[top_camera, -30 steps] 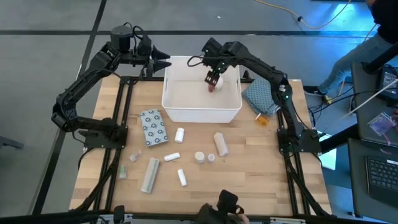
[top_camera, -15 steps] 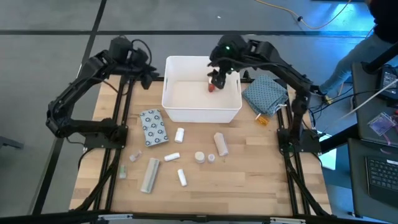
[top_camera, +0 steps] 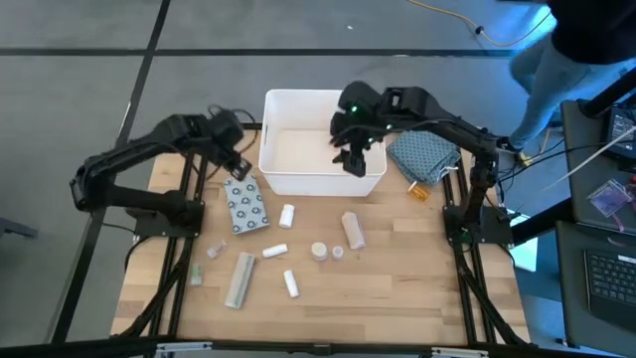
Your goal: Pick & place medical supplies in basket/bin
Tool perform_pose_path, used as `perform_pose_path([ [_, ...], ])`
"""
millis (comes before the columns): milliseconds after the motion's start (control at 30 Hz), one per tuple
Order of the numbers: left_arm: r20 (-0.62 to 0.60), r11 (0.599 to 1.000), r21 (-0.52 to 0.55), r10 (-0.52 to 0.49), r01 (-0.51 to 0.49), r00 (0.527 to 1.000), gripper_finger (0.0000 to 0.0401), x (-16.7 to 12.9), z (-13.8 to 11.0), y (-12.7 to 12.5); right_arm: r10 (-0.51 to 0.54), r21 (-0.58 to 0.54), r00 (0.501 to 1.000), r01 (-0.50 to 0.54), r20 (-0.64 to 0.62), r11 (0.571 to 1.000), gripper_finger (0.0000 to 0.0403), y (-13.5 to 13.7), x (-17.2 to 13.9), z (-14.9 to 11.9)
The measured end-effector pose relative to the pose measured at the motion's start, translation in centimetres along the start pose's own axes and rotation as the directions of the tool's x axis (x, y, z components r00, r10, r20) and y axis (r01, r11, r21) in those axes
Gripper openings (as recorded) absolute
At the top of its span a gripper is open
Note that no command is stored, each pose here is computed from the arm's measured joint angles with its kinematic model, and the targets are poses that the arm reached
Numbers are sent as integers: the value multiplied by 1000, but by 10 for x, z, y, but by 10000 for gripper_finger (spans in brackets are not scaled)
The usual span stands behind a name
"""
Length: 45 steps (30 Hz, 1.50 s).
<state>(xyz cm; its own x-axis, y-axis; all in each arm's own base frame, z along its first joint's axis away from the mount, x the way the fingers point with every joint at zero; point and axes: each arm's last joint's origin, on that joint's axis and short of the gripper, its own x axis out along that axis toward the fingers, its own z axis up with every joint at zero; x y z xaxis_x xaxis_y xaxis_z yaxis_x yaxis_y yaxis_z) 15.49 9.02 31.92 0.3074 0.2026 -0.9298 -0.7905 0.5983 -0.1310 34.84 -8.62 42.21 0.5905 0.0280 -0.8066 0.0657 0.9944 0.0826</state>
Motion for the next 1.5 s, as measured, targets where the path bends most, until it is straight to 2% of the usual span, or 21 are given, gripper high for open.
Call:
perform_pose_path([
  [100, -83, 1000, -12, 27, -28, 996, 2, 22, -16, -5, 22, 17, 998, -21, -64, 1000, 216, 8, 17, -6],
  [200, -133, 999, -18, 45, -48, 990, 2, 37, -31, -8, 38, 108, 993, -26, -111, 994, 216, 18, 29, -10],
  [300, -153, 998, -9, 53, -56, 987, 1, 48, -44, -10, -23, 174, 988, 49, -150, 984, 216, 33, 36, -14],
  [467, -113, 997, 0, 76, -76, 991, 2, 67, -57, -9, -137, 255, 975, 179, -174, 950, 216, 65, 38, -18],
  [667, -169, 994, 24, 110, -107, 979, 2, 95, -75, -1, -104, 420, 980, 168, -170, 892, 216, 102, 39, -22],
  [767, -197, 991, 36, 130, -126, 972, 1, 109, -86, 5, -85, 448, 982, 152, -166, 881, 216, 119, 42, -24],
  [1000, -214, 990, 40, 139, -134, 967, 2, 125, -98, 12, -16, 358, 981, 86, -192, 930, 216, 158, 95, -50],
  [1200, -195, 992, 39, 128, -122, 972, 7, 125, -97, 11, -2, 154, 971, 40, -238, 987, 216, 179, 140, -87],
  [1333, -195, 991, 60, 127, -118, 973, 5, 125, -97, 11, -26, 55, 979, 38, -201, 998, 216, 189, 159, -104],
  [1500, -178, 992, 57, 117, -108, 977, 3, 126, -96, 10, -37, 51, 980, 47, -196, 998, 216, 187, 174, -118],
])
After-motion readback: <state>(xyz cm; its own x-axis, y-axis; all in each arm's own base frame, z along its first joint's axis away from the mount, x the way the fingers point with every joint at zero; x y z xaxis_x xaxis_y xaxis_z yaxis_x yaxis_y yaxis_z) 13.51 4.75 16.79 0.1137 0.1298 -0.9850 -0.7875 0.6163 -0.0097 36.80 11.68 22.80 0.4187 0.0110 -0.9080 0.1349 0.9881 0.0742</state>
